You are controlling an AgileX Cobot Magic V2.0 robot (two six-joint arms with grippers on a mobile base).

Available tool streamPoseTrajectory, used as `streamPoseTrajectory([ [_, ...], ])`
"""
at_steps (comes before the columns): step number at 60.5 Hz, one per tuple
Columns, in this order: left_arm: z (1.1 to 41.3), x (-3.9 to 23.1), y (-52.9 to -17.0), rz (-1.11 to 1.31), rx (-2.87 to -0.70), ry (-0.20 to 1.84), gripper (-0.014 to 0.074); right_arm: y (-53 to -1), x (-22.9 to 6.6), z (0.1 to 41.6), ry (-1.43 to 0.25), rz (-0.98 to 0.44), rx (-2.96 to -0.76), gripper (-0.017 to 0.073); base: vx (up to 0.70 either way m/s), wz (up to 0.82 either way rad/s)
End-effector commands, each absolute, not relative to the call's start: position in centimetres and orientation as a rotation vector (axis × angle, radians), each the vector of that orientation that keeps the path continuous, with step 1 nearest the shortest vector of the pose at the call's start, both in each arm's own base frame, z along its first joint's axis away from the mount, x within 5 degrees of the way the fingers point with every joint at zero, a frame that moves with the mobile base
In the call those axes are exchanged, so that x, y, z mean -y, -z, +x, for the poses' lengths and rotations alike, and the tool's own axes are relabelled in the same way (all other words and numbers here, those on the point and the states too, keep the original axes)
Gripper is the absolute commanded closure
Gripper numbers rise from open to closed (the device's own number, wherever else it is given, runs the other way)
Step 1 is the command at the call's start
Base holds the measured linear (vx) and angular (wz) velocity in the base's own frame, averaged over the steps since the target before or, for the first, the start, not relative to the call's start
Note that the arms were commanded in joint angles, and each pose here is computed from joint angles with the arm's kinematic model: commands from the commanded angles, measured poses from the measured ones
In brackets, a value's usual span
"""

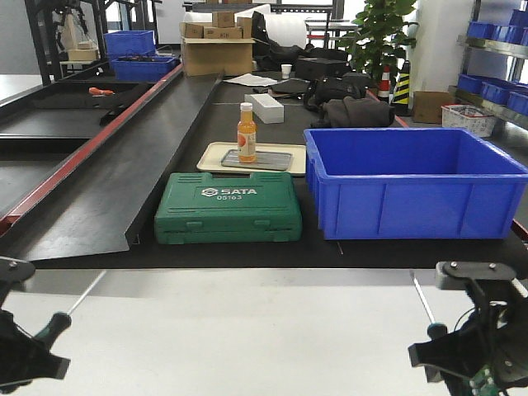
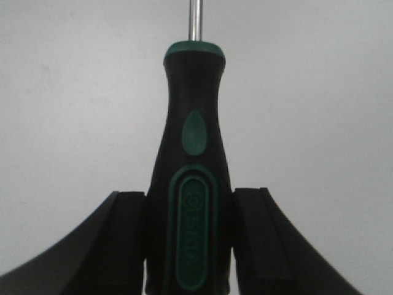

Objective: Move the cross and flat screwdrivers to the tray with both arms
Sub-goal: 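Lift both held screwdrivers upright off the table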

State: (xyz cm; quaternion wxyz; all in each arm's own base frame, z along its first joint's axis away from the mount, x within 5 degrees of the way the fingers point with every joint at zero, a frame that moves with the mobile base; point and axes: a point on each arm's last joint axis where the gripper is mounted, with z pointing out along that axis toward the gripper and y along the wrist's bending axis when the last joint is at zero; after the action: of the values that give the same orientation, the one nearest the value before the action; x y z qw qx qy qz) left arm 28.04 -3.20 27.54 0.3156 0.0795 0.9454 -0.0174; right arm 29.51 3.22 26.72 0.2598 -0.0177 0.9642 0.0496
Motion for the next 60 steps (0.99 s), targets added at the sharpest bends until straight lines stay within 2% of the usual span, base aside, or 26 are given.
streamPoseTrajectory([
  [1,26.4,3.3,-32.4,0.176,-2.258,0.081,0.0594,-32.0,-3.0,28.0,-0.133,-0.068,-2.357,0.0567,0.00,0.00],
  [16,20.6,2.6,-38.7,0.158,-1.979,0.086,0.0594,-39.9,-2.4,21.5,-0.121,-0.095,-1.985,0.0567,0.00,0.00],
  [25,17.3,2.3,-41.0,0.148,-1.865,0.095,0.0594,-43.2,-1.9,17.1,-0.104,-0.112,-1.798,0.0567,0.00,0.00],
  [42,12.4,1.8,-43.4,0.132,-1.703,0.118,0.0593,-45.8,-1.4,10.4,-0.082,-0.133,-1.609,0.0567,0.00,0.00],
  [60,9.2,1.5,-44.7,0.116,-1.575,0.142,0.0592,-47.1,-1.0,6.0,-0.078,-0.125,-1.455,0.0567,0.00,0.00],
])
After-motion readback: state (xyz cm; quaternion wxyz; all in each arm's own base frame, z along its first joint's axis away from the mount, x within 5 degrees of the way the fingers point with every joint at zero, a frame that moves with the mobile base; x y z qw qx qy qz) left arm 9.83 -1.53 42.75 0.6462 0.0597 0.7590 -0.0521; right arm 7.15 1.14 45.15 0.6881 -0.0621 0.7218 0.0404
